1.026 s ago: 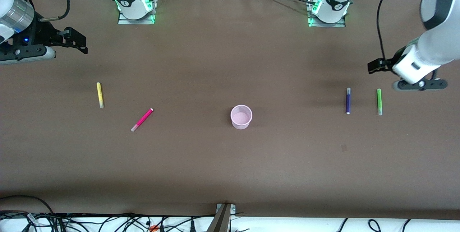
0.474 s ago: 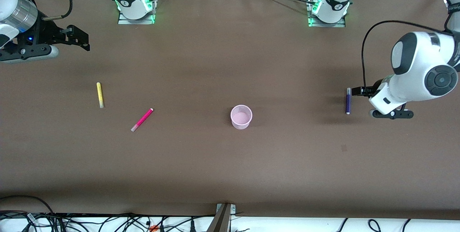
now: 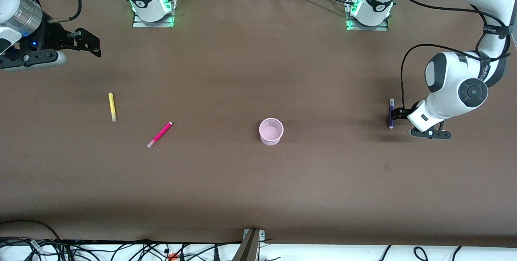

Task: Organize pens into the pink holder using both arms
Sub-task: 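Reach the left gripper down to the blue marker and grasp it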

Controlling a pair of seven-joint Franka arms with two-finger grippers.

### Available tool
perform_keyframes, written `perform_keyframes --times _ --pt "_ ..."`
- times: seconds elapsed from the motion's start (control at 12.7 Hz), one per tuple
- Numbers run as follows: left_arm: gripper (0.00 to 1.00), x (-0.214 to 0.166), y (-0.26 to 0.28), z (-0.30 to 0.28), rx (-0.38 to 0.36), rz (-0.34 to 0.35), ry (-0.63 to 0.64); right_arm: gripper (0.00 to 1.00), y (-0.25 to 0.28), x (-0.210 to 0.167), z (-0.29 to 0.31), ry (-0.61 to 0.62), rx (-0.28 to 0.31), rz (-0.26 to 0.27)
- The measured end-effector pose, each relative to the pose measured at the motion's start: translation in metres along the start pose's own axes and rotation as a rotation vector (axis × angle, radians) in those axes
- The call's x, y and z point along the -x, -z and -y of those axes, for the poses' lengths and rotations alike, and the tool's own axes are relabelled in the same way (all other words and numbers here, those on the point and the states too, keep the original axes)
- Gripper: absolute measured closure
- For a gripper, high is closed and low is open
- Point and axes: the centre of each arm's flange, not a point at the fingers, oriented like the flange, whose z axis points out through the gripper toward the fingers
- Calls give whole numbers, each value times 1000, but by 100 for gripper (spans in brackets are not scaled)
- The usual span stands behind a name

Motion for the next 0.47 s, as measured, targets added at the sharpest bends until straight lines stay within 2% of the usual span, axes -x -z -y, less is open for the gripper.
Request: perform_keyframes --times 0.47 --pt "0 0 -56 -6 3 -11 -72 0 1 -1 0 0 0 -7"
